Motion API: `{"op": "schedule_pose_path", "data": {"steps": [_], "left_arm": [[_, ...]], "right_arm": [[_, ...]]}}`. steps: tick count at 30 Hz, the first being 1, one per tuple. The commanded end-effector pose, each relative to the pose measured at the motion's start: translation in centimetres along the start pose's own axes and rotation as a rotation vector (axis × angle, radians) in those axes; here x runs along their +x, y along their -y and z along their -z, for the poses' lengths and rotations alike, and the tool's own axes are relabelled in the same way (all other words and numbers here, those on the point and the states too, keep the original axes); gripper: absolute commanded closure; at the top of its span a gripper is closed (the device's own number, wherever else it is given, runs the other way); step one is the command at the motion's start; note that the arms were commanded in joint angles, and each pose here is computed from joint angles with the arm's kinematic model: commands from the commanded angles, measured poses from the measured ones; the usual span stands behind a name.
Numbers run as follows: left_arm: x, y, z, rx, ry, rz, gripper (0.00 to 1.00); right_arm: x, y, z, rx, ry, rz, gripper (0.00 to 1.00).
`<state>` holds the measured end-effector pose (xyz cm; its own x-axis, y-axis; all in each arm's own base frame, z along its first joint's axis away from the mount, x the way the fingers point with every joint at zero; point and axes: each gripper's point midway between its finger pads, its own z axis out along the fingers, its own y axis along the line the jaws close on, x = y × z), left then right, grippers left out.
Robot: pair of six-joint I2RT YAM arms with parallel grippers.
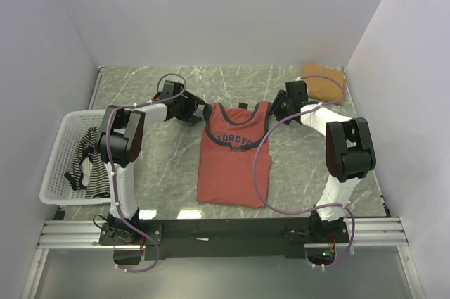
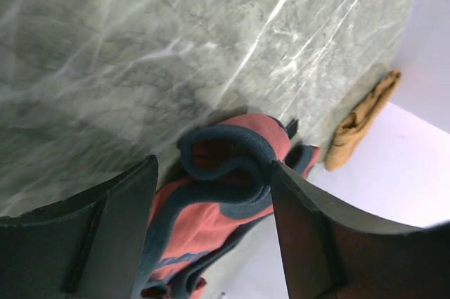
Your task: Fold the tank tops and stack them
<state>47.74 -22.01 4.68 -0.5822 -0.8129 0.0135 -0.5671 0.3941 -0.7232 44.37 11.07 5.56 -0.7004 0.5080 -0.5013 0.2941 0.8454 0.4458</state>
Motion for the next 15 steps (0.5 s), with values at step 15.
{"op": "schedule_pose_path", "data": {"steps": [15], "left_arm": [[-0.3,3.4,-3.0,0.155,-0.045,-0.033,0.57]], "right_arm": [[-1.7,-0.9,1.7,-0.058,0.048,-0.001,0.50]]}}
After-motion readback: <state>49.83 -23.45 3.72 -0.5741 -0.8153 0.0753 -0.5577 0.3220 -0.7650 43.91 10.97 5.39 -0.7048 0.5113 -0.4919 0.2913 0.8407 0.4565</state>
